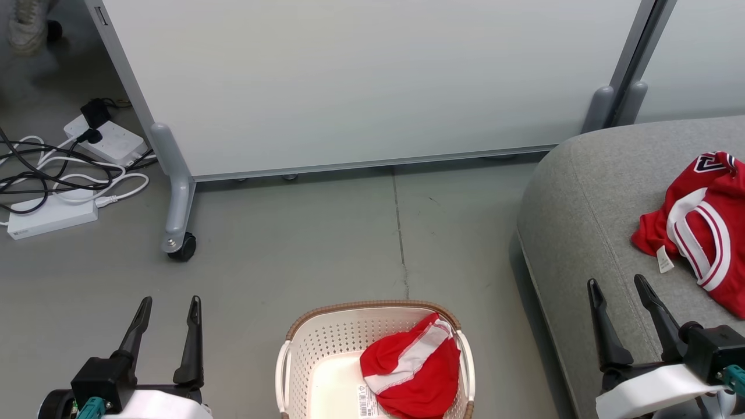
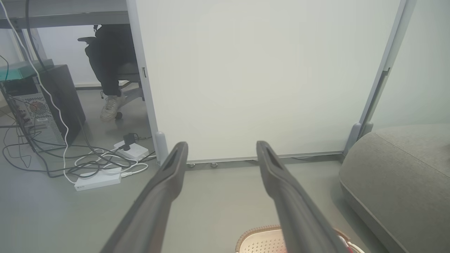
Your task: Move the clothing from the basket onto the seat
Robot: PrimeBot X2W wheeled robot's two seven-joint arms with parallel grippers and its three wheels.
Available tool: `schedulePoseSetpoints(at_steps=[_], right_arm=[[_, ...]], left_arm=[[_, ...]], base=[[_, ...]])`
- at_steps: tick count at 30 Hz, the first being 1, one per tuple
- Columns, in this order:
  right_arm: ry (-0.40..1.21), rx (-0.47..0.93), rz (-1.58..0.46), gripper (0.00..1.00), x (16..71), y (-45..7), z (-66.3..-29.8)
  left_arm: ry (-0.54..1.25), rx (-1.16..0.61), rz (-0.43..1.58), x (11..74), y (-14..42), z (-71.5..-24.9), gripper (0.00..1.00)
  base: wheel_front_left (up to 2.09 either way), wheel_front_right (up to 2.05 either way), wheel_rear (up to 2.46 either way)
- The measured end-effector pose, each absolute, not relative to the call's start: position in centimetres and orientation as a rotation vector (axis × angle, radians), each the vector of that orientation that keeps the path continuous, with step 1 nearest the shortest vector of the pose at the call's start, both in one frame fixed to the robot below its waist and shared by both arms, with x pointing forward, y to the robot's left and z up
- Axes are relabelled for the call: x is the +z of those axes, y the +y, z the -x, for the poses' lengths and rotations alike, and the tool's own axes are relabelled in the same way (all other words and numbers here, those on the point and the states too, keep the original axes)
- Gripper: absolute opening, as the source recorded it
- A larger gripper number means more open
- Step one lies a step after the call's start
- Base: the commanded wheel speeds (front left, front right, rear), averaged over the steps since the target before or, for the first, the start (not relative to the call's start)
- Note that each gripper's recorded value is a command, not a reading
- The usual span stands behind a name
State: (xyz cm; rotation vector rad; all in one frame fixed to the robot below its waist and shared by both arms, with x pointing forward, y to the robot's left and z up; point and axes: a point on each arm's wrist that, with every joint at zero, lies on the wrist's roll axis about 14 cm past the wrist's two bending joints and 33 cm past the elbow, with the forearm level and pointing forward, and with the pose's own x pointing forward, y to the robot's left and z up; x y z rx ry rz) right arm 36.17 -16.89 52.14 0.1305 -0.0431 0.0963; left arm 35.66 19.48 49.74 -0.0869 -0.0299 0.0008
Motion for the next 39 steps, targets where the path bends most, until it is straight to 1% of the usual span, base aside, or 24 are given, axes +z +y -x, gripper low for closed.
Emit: schedulePoseSetpoints(at_steps=[20,26,35,39], right_arm=[[-0.032,0.096,-0.122,1.0,52.1,-16.9,-36.2],[-0.024,0.093,-0.113,1.0,51.9,-17.0,-36.8],[-0.027,0.078,-0.104,1.0,51.8,-17.6,-38.9],[-0.02,0.07,-0.094,1.0,51.2,-17.9,-40.6]], left_arm=[[-0.015,0.001,0.09,49.1,19.3,-35.8,1.0],[-0.01,-0.012,0.094,48.9,18.9,-36.6,1.0],[0.028,-0.148,0.104,47.5,14.9,-40.0,1.0],[0.078,-0.236,0.116,45.5,12.1,-42.2,1.0]], base=[[0.0,0.0,0.0],[0.0,0.0,0.0],[0.0,0.0,0.0],[0.0,0.0,0.0]])
